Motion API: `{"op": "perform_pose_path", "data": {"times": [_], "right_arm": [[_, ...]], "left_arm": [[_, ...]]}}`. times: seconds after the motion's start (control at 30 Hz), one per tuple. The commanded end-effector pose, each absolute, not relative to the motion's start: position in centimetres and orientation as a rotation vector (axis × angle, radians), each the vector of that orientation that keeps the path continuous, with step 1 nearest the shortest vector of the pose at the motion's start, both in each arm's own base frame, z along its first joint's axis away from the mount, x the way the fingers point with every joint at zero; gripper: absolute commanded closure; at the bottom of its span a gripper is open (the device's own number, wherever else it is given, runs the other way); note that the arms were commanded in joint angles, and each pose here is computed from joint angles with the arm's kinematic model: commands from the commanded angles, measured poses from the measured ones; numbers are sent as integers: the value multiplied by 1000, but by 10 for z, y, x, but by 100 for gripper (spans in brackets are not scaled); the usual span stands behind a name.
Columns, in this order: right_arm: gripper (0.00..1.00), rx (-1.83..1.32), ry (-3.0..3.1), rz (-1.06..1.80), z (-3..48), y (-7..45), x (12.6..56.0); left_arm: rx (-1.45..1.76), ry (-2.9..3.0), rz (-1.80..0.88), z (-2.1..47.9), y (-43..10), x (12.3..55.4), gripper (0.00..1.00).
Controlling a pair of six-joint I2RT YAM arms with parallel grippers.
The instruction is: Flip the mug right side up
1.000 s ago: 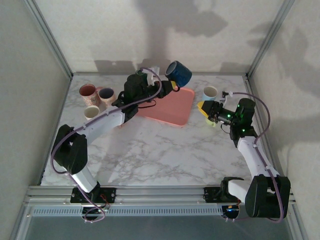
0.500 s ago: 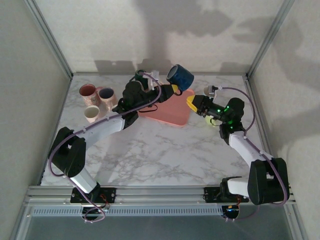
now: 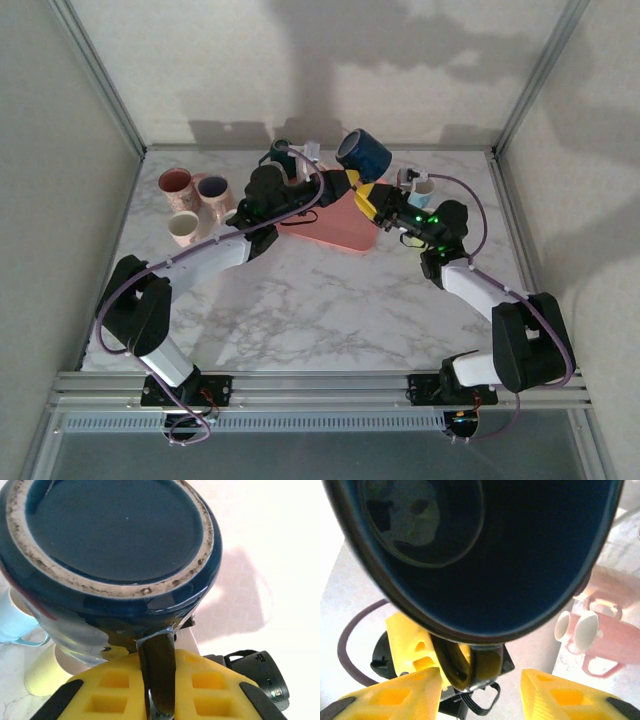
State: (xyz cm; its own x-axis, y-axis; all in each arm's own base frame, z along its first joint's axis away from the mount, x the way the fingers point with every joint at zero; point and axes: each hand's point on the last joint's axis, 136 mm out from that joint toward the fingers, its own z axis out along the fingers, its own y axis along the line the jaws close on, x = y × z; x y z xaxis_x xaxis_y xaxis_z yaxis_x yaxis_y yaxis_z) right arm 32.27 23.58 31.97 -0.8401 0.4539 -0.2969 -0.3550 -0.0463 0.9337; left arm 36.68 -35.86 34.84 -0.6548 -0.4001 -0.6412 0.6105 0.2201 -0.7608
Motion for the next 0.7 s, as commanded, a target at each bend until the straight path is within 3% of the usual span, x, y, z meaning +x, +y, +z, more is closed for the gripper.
{"op": "perform_pose_path", "data": {"times": [0.0,0.5,0.67], "right_arm": [[54,135,1545,1953,349,230,328],[66,279,1410,1998,362,223,340],[78,241,1390,1984,370,222,336]], "left_arm": [[291,1445,-1612,414,-350,339,100],[289,1430,-1661,409,-353,328,100],[283,1444,-1657,404,-354,329,100]]}}
